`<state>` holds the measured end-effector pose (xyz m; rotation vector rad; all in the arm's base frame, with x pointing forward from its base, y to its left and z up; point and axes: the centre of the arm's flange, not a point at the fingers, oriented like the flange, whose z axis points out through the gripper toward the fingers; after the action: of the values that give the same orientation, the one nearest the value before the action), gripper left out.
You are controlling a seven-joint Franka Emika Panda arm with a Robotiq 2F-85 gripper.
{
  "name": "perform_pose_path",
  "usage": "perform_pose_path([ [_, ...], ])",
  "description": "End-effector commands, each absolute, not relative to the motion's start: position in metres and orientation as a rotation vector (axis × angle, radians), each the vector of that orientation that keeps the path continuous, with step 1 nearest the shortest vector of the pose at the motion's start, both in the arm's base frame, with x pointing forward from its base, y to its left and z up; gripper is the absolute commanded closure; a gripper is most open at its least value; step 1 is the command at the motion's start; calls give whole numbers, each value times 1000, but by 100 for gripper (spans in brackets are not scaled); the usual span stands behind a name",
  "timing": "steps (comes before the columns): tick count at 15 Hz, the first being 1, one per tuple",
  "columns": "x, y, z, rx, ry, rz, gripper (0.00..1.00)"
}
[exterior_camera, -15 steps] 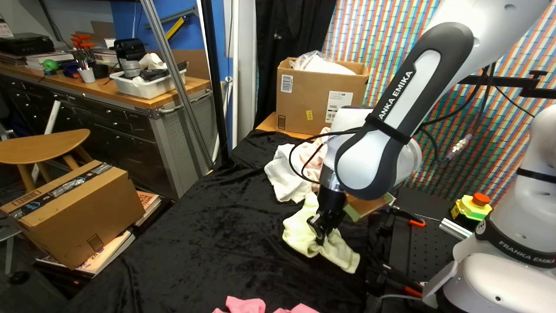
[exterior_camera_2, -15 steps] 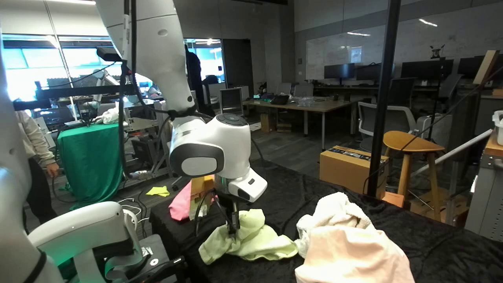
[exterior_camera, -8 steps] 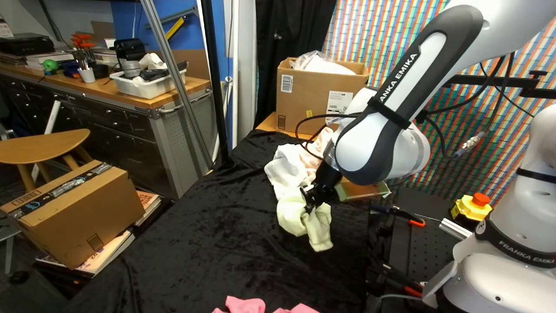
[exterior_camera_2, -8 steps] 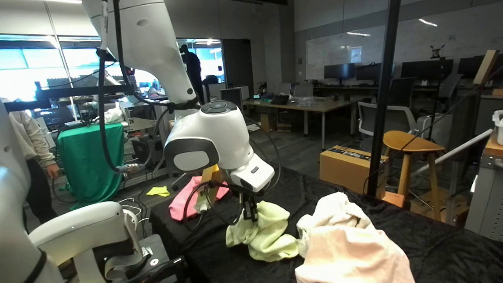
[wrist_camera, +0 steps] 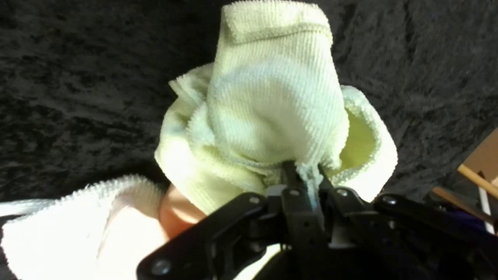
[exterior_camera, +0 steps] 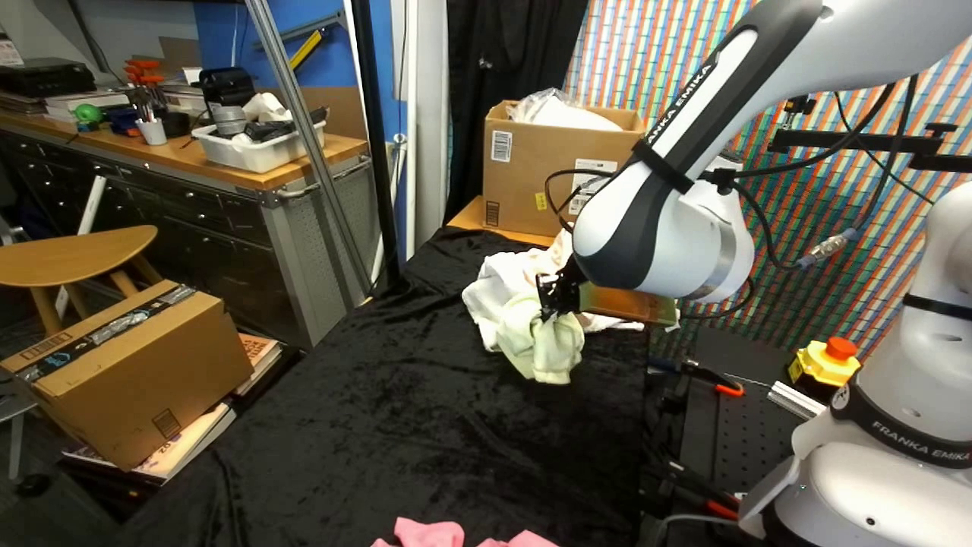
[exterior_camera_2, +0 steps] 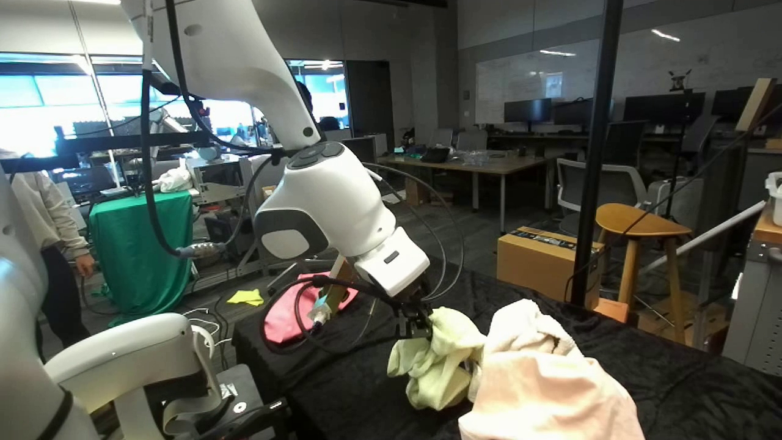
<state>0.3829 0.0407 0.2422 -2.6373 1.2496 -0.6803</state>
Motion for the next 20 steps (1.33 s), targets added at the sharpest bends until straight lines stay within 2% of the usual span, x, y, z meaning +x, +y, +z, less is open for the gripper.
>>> perform_pose_path([
  [1,366,28,275,-2544,1354,-897,91],
  [5,378,18,292,-2494,1437,-1027,91],
  [11,400,6,300,-2483,1497,-1070,91],
  [12,404,3,301,-2477,1510,-1068,88],
  [13,407,0,299,-2470,1526,-1062,65],
  [15,410,-5,297,-2461,1548,-1054,62],
  [20,407,-6,282,-2487,1615,-986,24],
])
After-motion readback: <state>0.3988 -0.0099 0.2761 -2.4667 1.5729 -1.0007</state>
